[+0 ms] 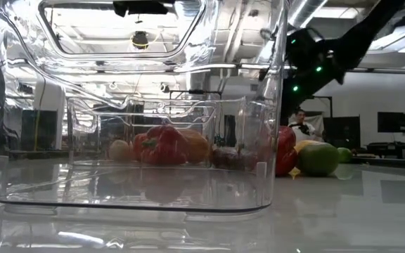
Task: Sort produce into baskets
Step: Put the middle lemon into the bottom transparent bin
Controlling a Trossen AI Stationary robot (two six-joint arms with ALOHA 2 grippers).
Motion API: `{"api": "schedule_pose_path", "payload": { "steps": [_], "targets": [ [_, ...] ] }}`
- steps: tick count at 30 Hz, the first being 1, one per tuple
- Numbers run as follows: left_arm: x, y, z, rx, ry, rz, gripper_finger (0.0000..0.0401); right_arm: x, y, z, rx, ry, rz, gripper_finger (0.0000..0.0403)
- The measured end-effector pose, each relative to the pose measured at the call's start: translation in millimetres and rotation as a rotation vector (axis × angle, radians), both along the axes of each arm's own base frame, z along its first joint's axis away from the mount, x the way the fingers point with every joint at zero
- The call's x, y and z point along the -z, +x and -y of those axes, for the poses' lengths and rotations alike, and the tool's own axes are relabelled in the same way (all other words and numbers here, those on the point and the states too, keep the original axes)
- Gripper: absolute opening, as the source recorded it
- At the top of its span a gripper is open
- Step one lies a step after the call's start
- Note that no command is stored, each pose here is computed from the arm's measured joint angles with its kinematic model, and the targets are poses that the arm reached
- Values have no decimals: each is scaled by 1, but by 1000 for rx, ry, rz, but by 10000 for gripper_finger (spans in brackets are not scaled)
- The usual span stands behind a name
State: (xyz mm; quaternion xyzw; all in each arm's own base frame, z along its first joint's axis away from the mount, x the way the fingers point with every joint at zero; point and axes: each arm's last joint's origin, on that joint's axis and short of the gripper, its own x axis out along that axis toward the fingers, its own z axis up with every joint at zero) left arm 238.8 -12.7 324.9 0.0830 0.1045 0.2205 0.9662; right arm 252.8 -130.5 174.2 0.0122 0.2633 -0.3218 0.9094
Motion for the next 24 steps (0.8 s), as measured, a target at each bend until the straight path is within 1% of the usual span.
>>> {"api": "schedule_pose_path", "payload": {
  "steps": [3,5,8,13,16,19,24],
  "targets": [
    [0,0,0,-1,3,-6,280,10,8,13,13,27,-89,373],
    [1,0,0,-1,4,-8,280,15,13,22,30,40,-121,373],
    [2,0,0,-1,10,-27,280,20,19,33,29,32,-151,373],
    [3,-1,-1,-8,12,-32,280,38,23,41,-4,87,-261,373],
    [2,-1,-1,-8,12,-31,280,48,23,43,-17,103,-303,369],
    [2,-1,-1,-8,12,-31,280,51,23,45,-3,101,-307,347],
    [2,-1,0,-7,10,-29,280,52,24,47,12,88,-294,273]
  ]
}}
